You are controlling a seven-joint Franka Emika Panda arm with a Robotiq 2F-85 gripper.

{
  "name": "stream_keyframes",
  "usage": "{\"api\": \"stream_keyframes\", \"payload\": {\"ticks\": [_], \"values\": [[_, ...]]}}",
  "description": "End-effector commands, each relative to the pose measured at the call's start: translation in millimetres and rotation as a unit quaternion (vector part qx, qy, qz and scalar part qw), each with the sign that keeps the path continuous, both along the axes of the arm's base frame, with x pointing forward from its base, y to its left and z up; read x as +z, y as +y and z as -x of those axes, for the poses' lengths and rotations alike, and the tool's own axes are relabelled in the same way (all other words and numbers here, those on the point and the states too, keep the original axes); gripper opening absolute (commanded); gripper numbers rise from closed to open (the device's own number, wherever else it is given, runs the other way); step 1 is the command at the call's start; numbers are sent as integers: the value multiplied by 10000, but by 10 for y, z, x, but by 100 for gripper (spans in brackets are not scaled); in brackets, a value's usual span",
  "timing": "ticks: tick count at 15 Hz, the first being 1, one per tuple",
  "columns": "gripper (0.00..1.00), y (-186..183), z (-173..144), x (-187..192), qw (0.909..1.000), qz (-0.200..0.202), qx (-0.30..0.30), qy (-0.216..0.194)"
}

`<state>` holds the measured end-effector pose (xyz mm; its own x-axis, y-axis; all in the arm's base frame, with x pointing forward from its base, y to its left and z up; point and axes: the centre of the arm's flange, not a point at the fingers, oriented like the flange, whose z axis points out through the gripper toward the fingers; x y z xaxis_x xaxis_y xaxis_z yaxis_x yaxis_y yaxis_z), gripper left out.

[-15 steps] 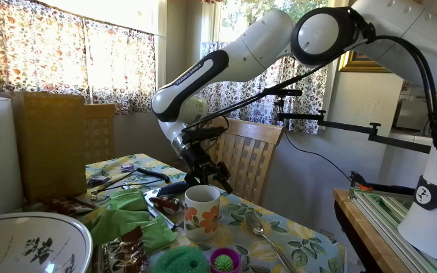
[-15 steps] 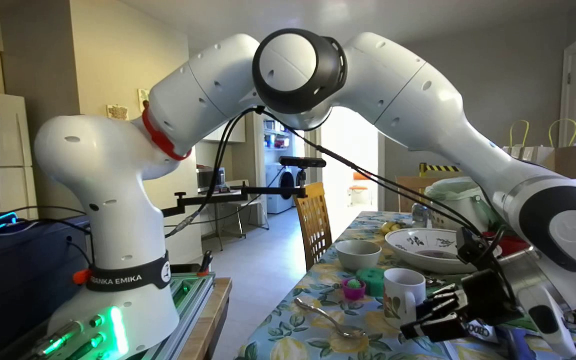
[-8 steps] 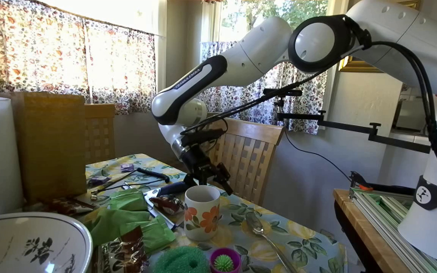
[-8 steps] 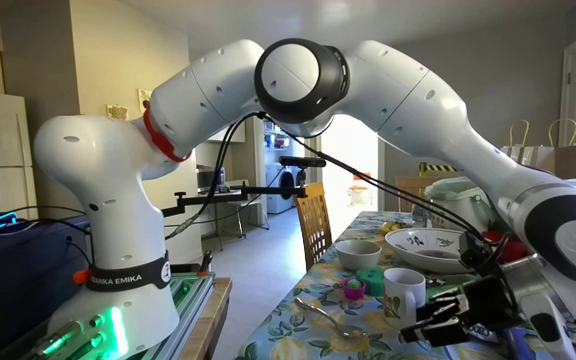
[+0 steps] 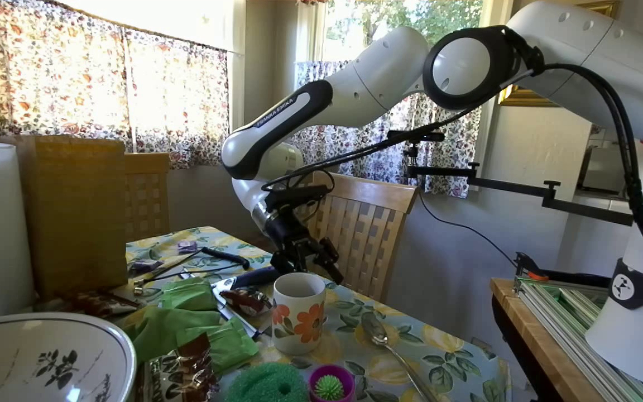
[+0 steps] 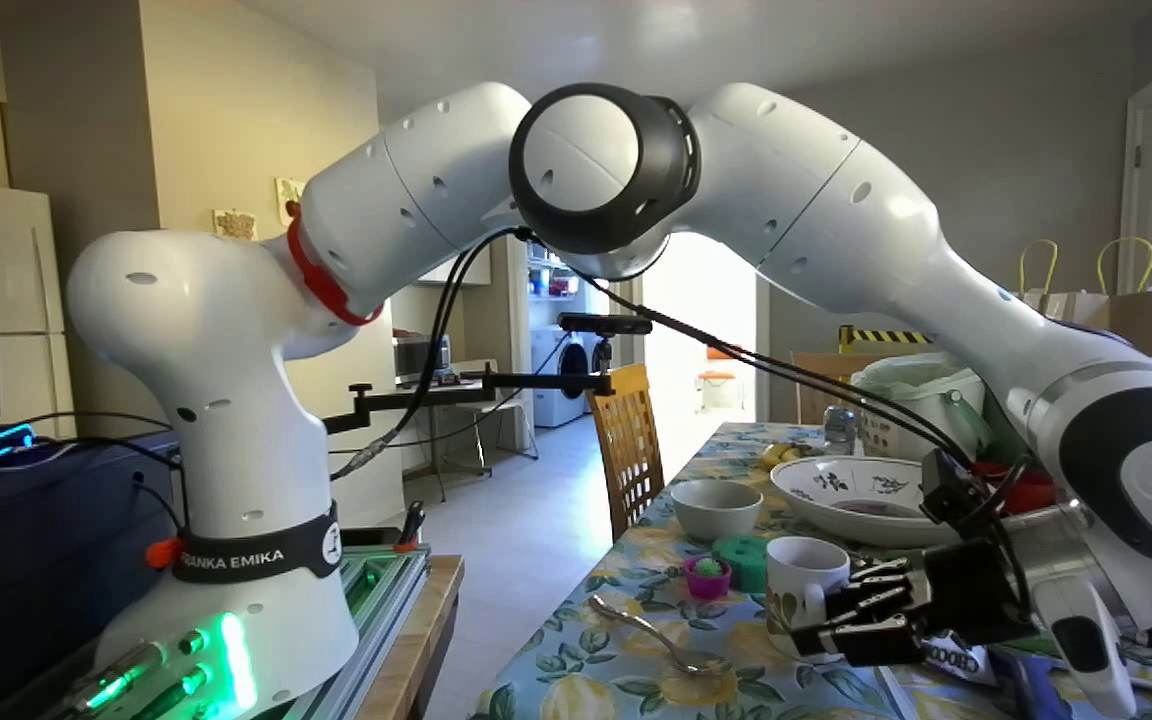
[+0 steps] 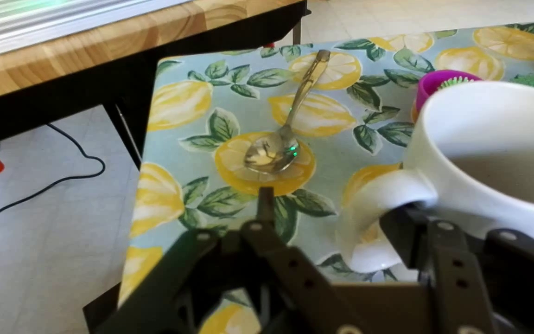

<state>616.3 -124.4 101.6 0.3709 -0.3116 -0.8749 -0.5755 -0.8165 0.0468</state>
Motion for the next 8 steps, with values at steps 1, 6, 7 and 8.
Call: {"api": "stream_keyframes", "payload": {"ticks": [1,6,7,8], "values": [[52,-67,-175,-29,9997,-147,-178,55],[45,-117,-187,-84,9996,-163,-240,77],[47,-120,-182,-99,9995,-170,-242,96],[46,-125,-177,-111,9995,-170,-243,110]]}}
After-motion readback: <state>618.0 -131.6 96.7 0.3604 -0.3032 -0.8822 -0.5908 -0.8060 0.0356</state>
